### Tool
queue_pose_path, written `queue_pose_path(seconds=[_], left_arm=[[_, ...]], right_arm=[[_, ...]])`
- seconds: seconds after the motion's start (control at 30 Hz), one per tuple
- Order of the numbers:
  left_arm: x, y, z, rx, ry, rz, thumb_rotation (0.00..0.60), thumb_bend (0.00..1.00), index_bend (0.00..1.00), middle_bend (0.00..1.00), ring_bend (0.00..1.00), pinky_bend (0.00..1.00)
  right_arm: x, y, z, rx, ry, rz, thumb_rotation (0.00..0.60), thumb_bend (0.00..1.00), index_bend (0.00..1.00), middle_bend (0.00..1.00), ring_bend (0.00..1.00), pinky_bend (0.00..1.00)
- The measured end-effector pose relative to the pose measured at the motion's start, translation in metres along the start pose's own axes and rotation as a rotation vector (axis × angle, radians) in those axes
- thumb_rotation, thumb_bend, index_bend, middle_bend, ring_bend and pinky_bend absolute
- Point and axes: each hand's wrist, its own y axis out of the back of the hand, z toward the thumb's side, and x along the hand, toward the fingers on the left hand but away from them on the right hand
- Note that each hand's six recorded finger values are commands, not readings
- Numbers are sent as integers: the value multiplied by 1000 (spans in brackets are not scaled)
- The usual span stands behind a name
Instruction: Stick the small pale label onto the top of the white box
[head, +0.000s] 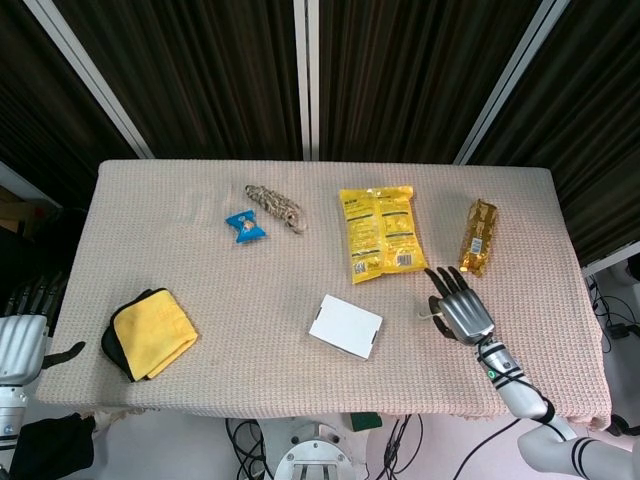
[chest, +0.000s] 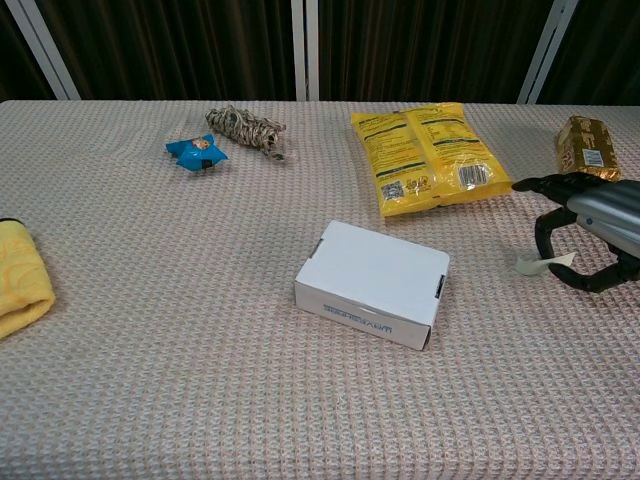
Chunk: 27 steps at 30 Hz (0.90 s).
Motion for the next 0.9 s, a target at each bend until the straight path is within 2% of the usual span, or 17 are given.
queue_pose_path(seconds=[0.2,0.37,0.67,0.9], left_arm=[[0,-1,-1,-2,1,-3,600,40,76,66,31,97],[0,-1,-2,-5,5,-1,600,40,76,66,31,97],[-2,1,-5,-3,9,3,600,40,76,66,31,96],[-3,0,-8,-8,18,0,600,40,76,66,31,96]], right_arm=[[0,7,2,-16,7,-35,600,437,625,18,0,0],[1,19,13,-30,46,-85,600,437,628,19,0,0],[-1,55,61,-40,180,-191,600,437,633,26,0,0],[-18,66,100,-8,271,-202,600,442,634,27,0,0]])
